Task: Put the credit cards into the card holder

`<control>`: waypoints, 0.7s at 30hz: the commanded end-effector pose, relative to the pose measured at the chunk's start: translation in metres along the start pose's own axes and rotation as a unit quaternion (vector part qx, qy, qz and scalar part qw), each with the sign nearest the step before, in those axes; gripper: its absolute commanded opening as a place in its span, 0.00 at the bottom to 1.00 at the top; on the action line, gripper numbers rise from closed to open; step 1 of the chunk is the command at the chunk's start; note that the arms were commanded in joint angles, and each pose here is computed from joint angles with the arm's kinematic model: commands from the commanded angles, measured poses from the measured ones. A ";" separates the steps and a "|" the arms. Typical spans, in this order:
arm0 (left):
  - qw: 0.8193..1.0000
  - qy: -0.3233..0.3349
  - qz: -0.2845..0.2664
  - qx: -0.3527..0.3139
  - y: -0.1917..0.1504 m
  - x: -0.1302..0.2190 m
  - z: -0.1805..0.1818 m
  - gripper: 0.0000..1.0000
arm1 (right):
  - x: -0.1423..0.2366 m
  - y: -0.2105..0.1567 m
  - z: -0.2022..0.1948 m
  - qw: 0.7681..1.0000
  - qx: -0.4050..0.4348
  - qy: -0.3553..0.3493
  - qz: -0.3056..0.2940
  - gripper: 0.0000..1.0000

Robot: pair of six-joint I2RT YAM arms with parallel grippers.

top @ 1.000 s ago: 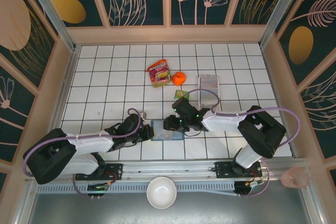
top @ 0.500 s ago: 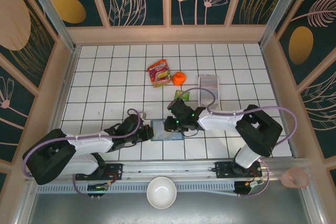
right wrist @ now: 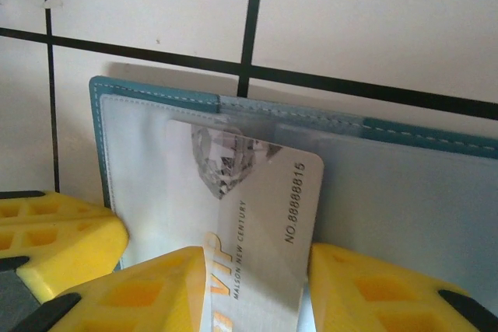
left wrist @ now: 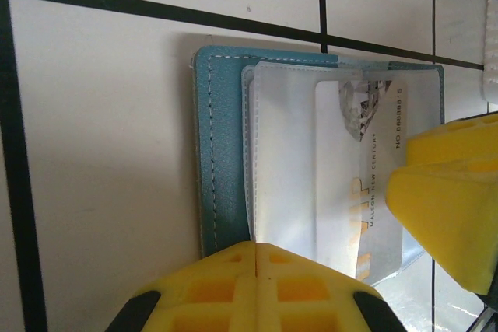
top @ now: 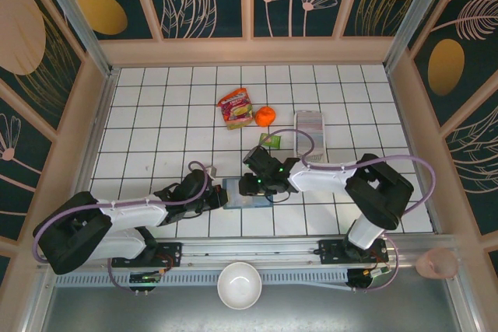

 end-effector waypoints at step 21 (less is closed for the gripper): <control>1.000 0.011 0.010 0.001 -0.009 0.001 0.008 0.04 | -0.003 -0.008 0.022 1.000 0.031 0.006 0.005 0.16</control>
Point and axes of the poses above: each hand's point on the last joint's axis, 136 mm out from that joint toward the fingers, its own x axis back along the fingers, its own z axis along the line the jaws close on, y = z × x, the point moved 2 cm from there along x, back along the fingers, and after that the axes turned 14 degrees about -x, right-handed, at the moved point
